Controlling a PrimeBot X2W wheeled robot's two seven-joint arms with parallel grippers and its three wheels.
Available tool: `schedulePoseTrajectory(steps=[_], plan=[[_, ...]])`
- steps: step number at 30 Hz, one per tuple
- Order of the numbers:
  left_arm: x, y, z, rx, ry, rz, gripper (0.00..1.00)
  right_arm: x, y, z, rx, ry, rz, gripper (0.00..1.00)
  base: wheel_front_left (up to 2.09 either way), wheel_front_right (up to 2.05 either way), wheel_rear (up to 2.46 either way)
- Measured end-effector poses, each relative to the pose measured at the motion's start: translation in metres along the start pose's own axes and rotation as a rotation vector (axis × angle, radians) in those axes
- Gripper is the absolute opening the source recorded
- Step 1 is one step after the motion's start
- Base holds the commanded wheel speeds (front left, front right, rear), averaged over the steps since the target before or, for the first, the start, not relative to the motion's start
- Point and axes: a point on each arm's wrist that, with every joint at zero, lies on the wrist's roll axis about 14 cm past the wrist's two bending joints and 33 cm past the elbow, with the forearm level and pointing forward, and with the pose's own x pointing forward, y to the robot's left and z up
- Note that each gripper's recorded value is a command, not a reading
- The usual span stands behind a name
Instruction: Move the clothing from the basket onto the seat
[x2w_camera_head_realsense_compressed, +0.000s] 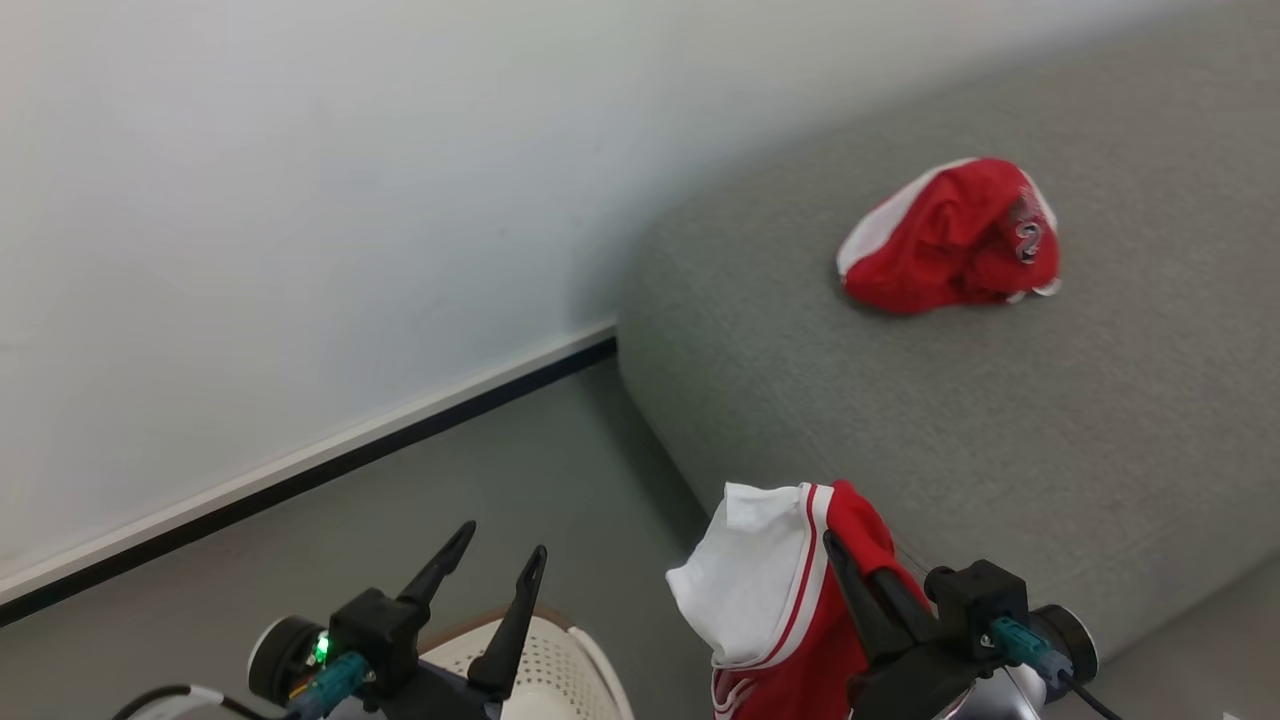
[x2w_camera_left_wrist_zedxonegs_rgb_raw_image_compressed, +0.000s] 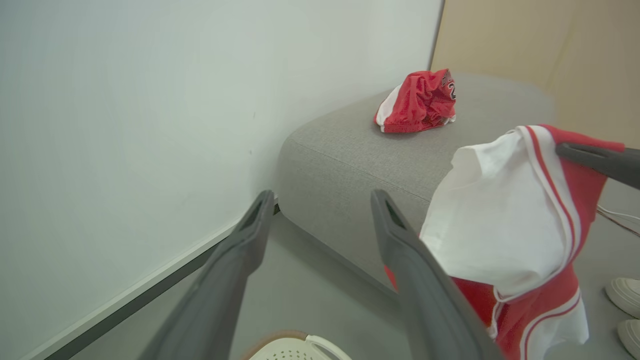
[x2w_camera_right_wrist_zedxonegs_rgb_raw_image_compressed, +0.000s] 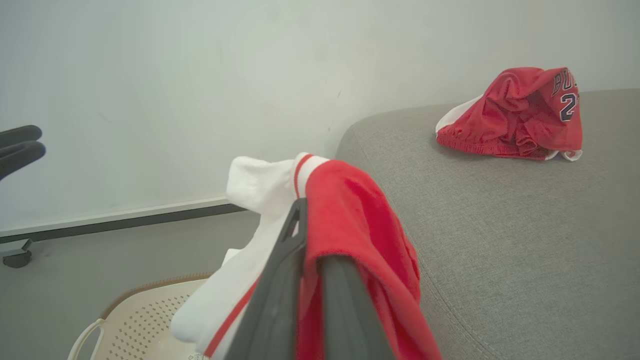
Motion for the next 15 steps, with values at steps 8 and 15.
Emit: schedulePoseTrajectory(steps=[8,15], plan=[[0.014,-0.034,-0.024,-0.058,0.036,-0.140,1.00,-0.019,-0.026,-0.014,0.034,0.035,-0.124,0.00,0.00,0.00,0.00],[0.023,-0.038,-0.033,-0.105,0.042,-0.155,1.00,-0.020,-0.033,-0.021,0.040,0.057,-0.157,0.00,0.00,0.00,0.00]])
